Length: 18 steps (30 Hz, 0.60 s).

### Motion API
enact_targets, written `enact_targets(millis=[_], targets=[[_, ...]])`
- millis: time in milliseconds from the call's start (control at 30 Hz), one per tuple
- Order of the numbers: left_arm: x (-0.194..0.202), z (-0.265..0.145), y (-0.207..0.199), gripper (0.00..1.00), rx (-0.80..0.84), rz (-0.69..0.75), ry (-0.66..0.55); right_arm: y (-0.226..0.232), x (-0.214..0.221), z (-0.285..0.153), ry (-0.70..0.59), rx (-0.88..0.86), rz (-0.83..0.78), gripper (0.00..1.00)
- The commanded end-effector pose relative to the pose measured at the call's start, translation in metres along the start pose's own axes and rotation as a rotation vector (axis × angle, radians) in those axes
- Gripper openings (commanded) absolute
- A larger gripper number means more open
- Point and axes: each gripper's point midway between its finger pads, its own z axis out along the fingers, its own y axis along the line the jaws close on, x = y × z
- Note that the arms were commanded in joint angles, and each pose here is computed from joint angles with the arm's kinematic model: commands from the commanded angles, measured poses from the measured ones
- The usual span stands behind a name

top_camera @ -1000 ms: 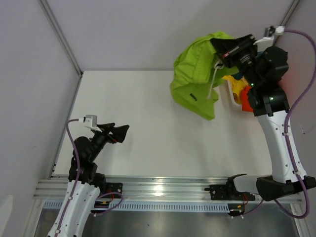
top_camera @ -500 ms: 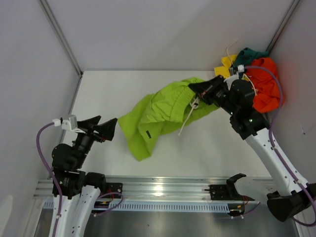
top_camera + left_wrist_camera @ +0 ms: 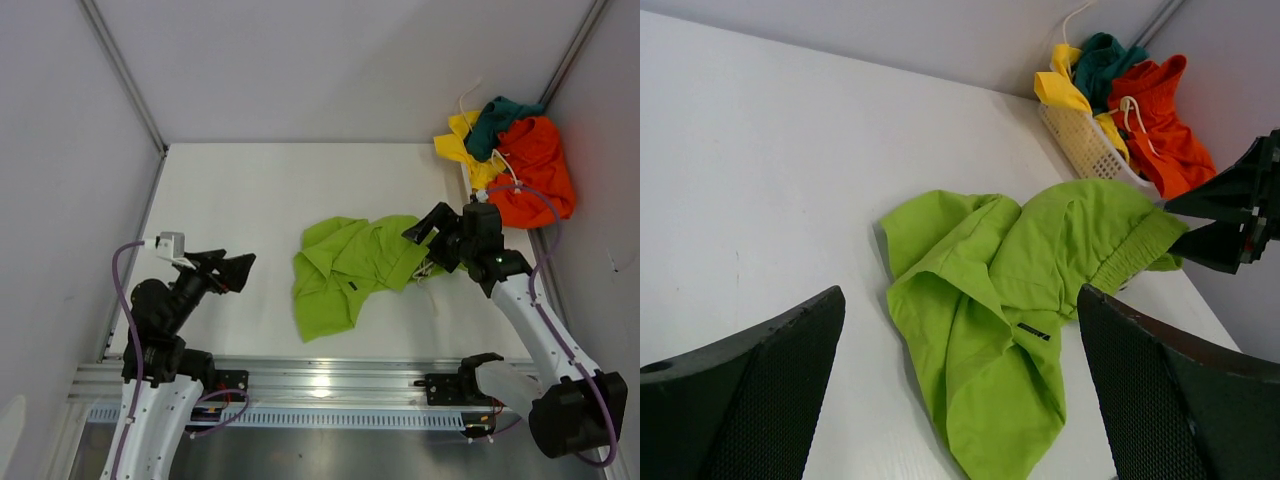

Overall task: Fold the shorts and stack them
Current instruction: Move the shorts to the center of the board

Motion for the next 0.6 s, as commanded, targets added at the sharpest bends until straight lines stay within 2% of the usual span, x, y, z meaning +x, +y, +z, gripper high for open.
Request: enact_targets(millis=[0, 167, 300, 400, 567], targets=[[-0.009, 0.002, -0.015, 0.99, 0.072, -0.011, -0.026, 0.003, -0.019, -0.029, -0.102, 0.050, -0.174, 0.88], [0.001, 0.009, -0.013, 0.99, 0.091, -0.027, 0.012, -0.014, -0.002, -0.030, -0.060, 0.180, -0.279, 0.88], [0.016, 0.015, -0.012, 0.99, 0.113, -0.045, 0.063, -0.011, 0.028, -0.026, 0.002, 0.189, -0.427, 0.81], [0.023, 0.018, -0.009, 0.99, 0.112, -0.053, 0.088, -0.013, 0.057, -0.018, 0.055, 0.215, -0.562, 0.78], [0.031, 0.023, -0.009, 0.99, 0.124, -0.062, 0.117, -0.026, 0.080, -0.003, 0.073, 0.301, -0.720, 0.75]])
